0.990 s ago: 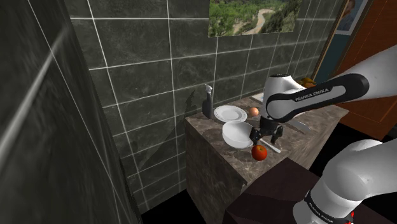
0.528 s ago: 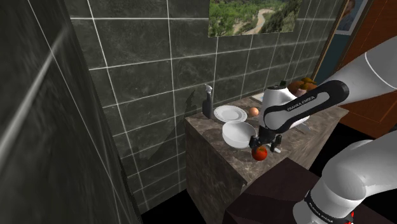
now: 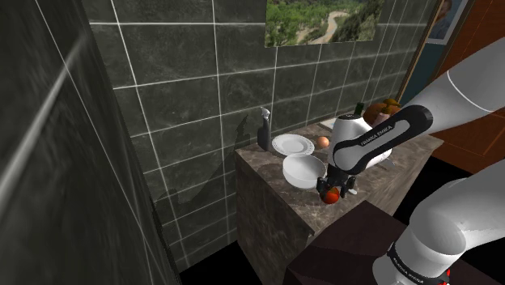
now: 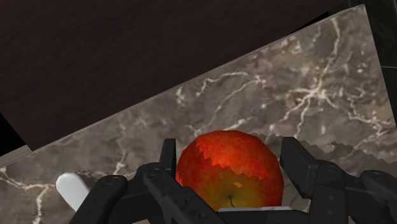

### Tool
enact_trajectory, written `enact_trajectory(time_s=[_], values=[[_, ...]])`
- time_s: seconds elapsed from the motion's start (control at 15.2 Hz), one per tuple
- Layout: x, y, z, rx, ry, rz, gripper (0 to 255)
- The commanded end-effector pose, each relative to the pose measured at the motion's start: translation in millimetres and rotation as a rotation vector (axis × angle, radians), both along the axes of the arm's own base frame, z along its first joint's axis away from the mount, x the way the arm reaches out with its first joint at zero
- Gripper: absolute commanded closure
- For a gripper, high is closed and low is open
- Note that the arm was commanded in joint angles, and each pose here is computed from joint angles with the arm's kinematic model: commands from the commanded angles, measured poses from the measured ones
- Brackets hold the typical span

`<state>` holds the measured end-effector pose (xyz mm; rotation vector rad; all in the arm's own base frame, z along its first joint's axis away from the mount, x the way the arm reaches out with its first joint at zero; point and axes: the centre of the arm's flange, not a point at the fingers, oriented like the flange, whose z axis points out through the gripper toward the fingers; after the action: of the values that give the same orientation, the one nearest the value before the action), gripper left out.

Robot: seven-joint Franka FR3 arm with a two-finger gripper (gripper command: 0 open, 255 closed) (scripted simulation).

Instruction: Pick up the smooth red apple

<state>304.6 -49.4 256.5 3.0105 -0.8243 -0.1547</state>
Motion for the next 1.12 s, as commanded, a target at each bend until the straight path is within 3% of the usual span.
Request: enact_trajectory(time_s=[0.0, 0.33, 1.06], values=[[0, 0, -1, 0.0, 0.002, 0.001, 255], [-2, 0, -1, 0.0, 0.002, 0.001, 255], [-2, 0, 58, 0.0, 0.002, 0.001, 255]])
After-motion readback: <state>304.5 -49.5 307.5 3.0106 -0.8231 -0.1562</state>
